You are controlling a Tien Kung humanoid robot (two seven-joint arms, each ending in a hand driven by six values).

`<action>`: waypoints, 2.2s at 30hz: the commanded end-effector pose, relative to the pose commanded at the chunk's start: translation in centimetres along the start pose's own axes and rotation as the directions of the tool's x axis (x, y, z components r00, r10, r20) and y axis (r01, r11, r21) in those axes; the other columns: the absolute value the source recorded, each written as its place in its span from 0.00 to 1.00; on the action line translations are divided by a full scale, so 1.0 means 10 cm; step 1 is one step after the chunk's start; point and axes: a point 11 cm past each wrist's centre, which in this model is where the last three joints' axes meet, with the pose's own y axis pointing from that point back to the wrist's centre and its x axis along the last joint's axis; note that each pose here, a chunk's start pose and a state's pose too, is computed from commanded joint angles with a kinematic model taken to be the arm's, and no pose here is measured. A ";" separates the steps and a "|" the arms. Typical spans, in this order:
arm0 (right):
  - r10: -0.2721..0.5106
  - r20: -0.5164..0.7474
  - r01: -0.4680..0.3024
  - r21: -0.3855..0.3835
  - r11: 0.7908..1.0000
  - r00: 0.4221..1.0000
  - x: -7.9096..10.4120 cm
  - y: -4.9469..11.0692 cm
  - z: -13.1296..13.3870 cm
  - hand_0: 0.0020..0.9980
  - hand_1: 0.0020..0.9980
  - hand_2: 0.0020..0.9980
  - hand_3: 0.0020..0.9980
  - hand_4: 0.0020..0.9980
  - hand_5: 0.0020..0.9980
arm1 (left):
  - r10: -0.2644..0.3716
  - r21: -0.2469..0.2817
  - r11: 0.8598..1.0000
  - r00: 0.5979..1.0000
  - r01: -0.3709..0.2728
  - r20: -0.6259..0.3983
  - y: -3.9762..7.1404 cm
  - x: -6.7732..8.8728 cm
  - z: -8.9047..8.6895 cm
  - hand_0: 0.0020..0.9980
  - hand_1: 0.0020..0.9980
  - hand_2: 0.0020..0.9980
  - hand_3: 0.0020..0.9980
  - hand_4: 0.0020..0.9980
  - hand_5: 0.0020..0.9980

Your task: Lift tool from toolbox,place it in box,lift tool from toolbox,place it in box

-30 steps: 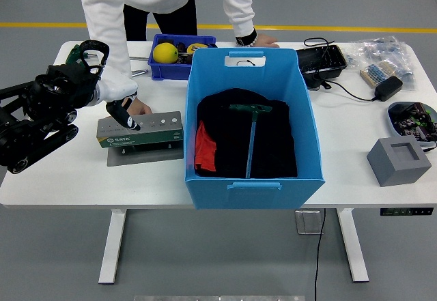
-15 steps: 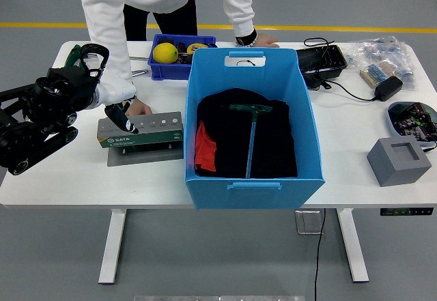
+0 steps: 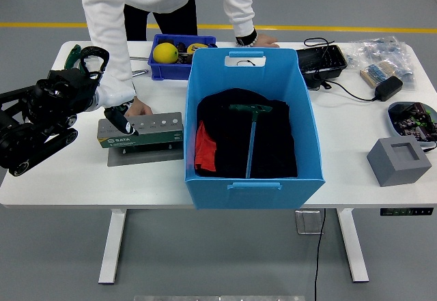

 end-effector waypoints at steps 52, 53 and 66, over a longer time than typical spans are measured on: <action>0.006 0.009 -0.006 0.004 1.000 1.000 0.00 0.00 -0.02 0.75 0.76 0.79 0.68 0.91 0.76 | 0.284 -0.116 0.950 0.957 -0.289 -0.057 0.13 0.41 -0.02 0.17 0.00 0.01 0.06 0.83 0.25; 0.006 0.009 -0.006 0.004 1.000 1.000 0.00 0.00 -0.02 0.75 0.76 0.79 0.68 0.91 0.76 | 0.288 -0.116 0.949 0.956 -0.294 -0.060 0.13 0.42 -0.03 0.17 0.00 0.01 0.06 0.83 0.25; 0.005 0.009 -0.005 0.004 1.000 1.000 0.00 0.00 -0.02 0.75 0.76 0.79 0.68 0.91 0.76 | 0.335 -0.097 0.933 0.934 -0.348 -0.123 0.24 0.58 -0.14 0.17 0.00 0.00 0.05 0.81 0.25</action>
